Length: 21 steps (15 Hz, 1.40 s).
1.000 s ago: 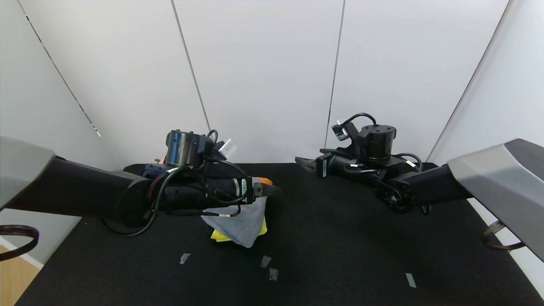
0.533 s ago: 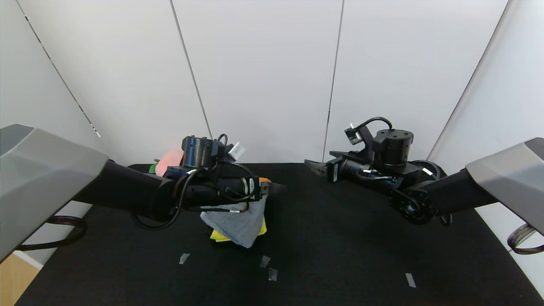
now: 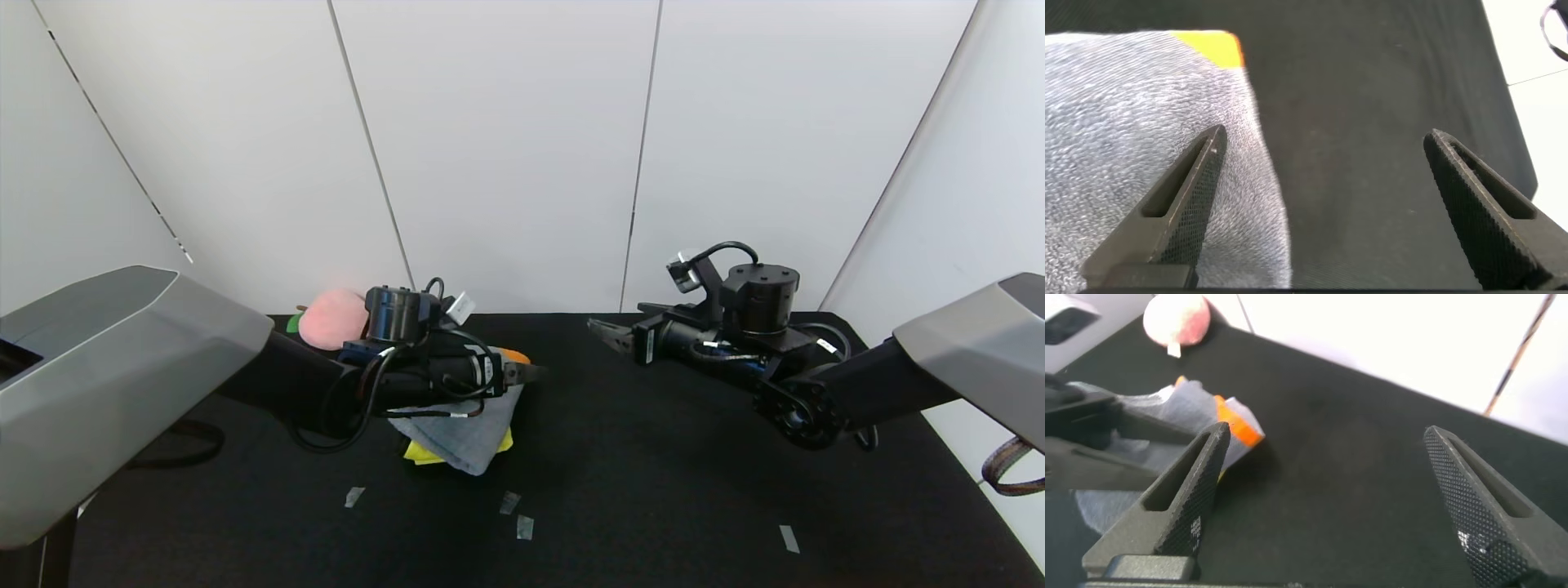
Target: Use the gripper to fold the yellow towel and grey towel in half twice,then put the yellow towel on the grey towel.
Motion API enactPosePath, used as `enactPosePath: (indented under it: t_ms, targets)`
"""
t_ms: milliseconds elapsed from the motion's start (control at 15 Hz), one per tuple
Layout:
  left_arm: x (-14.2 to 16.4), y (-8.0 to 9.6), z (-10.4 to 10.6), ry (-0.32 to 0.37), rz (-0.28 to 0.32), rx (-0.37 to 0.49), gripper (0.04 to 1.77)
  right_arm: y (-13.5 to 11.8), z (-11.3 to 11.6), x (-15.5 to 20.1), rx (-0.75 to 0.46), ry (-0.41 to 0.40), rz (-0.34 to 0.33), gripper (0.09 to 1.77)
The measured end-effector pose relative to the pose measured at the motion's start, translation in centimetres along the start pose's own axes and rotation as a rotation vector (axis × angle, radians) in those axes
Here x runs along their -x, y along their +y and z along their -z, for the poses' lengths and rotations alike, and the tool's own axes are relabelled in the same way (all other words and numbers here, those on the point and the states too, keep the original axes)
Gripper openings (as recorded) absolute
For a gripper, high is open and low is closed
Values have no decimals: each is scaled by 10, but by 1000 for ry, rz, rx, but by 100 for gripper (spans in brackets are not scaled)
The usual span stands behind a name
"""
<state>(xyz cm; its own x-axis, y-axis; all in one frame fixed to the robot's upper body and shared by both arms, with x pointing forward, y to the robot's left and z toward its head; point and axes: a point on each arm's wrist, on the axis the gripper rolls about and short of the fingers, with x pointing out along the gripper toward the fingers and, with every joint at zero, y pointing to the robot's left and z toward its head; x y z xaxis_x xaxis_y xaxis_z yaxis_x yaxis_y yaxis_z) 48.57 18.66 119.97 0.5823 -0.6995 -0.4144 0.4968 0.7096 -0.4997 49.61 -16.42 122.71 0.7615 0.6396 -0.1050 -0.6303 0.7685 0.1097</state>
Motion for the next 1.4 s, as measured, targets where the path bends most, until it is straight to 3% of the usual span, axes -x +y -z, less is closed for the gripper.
enactPosePath:
  t_ms: [933,1200,1400]
  targets:
    - [-10,32,13,28,-42,44,172,0,15,-3,-7,25,0,171]
    - [-9,30,11,23,-41,43,172,-1,16,-3,-7,23,0,171]
    - [0,19,-3,-15,-33,19,172,0,12,-2,-5,13,-2,171]
